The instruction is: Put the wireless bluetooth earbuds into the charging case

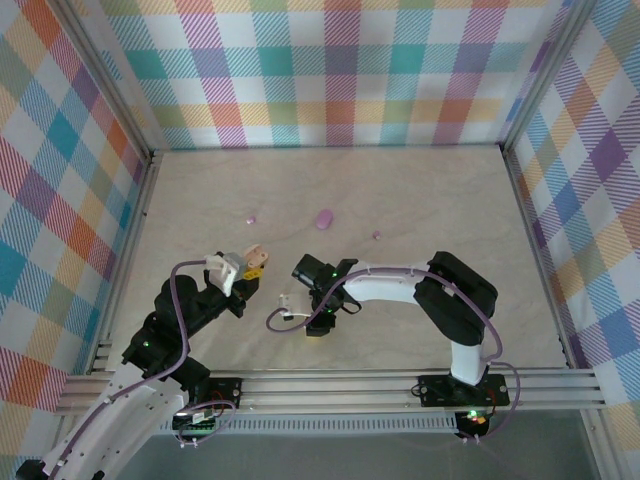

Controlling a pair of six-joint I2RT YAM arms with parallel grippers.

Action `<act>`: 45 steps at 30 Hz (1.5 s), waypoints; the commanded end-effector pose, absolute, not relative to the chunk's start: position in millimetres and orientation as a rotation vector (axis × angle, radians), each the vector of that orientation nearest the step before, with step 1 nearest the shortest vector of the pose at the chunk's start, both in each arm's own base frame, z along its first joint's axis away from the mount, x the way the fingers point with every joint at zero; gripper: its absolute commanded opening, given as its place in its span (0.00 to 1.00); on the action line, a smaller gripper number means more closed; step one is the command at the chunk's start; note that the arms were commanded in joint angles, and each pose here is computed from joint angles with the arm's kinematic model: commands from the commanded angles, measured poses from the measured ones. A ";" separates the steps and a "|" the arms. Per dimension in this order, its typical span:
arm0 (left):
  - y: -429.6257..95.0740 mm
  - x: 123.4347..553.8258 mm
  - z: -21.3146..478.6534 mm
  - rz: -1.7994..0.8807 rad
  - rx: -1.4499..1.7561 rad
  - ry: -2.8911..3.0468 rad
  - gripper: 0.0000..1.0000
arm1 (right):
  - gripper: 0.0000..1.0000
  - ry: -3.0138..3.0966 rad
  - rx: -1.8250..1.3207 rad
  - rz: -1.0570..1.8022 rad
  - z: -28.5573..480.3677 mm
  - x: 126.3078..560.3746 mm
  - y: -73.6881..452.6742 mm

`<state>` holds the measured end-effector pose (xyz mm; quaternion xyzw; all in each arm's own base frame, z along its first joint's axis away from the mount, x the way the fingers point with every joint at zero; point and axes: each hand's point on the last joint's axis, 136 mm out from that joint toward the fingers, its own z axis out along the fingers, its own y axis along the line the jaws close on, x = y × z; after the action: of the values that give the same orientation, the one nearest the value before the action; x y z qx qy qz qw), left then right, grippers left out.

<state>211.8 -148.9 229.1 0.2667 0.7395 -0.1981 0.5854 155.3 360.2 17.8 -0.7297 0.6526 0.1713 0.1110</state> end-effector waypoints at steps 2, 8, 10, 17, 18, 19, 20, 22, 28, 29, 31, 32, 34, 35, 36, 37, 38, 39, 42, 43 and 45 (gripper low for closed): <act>-144.8 212.0 234.2 -0.442 0.614 1.709 0.00 | 0.32 1.935 -2.132 0.494 17.7 155.9 364.9; -145.0 211.5 233.5 -0.446 0.614 1.711 0.00 | 0.28 2.035 -2.007 0.484 21.8 163.8 364.2; -145.0 211.3 233.8 -0.447 0.613 1.710 0.00 | 0.28 2.072 -1.935 0.502 27.0 167.4 363.6; -146.9 212.1 236.9 -0.462 0.607 1.696 0.00 | 0.25 2.199 -1.595 0.612 53.7 187.2 352.6; -147.7 212.3 237.2 -0.467 0.608 1.695 0.00 | 0.24 2.220 -1.518 0.622 60.0 194.1 349.3; -148.5 212.3 237.8 -0.472 0.609 1.692 0.00 | 0.24 2.235 -1.471 0.632 63.4 197.8 346.0; -149.1 212.5 238.8 -0.476 0.607 1.689 0.00 | 0.23 2.250 -1.402 0.644 70.4 204.2 341.9; -151.3 212.6 240.3 -0.490 0.611 1.684 0.00 | 0.22 2.290 -1.239 0.666 85.8 217.9 332.9; -165.3 213.5 246.7 -0.562 0.645 1.650 0.00 | 0.19 2.298 -0.765 0.777 155.4 251.8 301.0; -168.8 214.2 247.8 -0.578 0.655 1.642 0.00 | 0.18 2.292 -0.701 0.785 167.0 254.7 295.8; -175.7 215.9 249.8 -0.610 0.670 1.624 0.00 | 0.20 2.281 -0.600 0.780 186.6 258.7 286.3; -179.9 217.3 251.1 -0.630 0.677 1.610 0.00 | 0.20 2.269 -0.558 0.779 196.7 259.9 281.6; -188.6 219.3 254.5 -0.669 0.698 1.583 0.00 | 0.21 2.217 -0.523 0.816 218.7 258.5 280.4; -194.4 219.9 256.0 -0.691 0.718 1.567 0.00 | 0.21 2.181 -0.515 0.849 230.5 256.6 281.1; -199.0 220.5 257.2 -0.707 0.732 1.555 0.00 | 0.21 2.146 -0.506 0.880 241.5 255.2 282.0; -204.5 220.6 259.8 -0.726 0.749 1.537 0.00 | 0.21 2.114 -0.500 0.913 252.1 253.0 282.9; -210.0 220.9 262.5 -0.741 0.768 1.520 0.00 | 0.21 2.070 -0.498 0.950 264.8 251.2 284.9; -214.8 220.7 263.8 -0.754 0.785 1.508 0.00 | 0.21 2.037 -0.496 0.978 274.6 250.1 286.3; -228.2 220.4 268.2 -0.774 0.840 1.476 0.00 | 0.20 1.932 -0.500 1.056 303.9 245.4 291.2; -232.0 220.3 271.3 -0.779 0.852 1.462 0.00 | 0.20 1.895 -0.509 1.078 312.8 243.4 293.3; -238.2 221.0 272.2 -0.789 0.870 1.453 0.00 | 0.20 1.826 -0.534 1.113 327.3 238.9 298.2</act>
<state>225.4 -225.0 228.1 0.3486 0.6897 -0.3203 0.5479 246.3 286.9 280.4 -0.2073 0.7928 0.3952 0.4151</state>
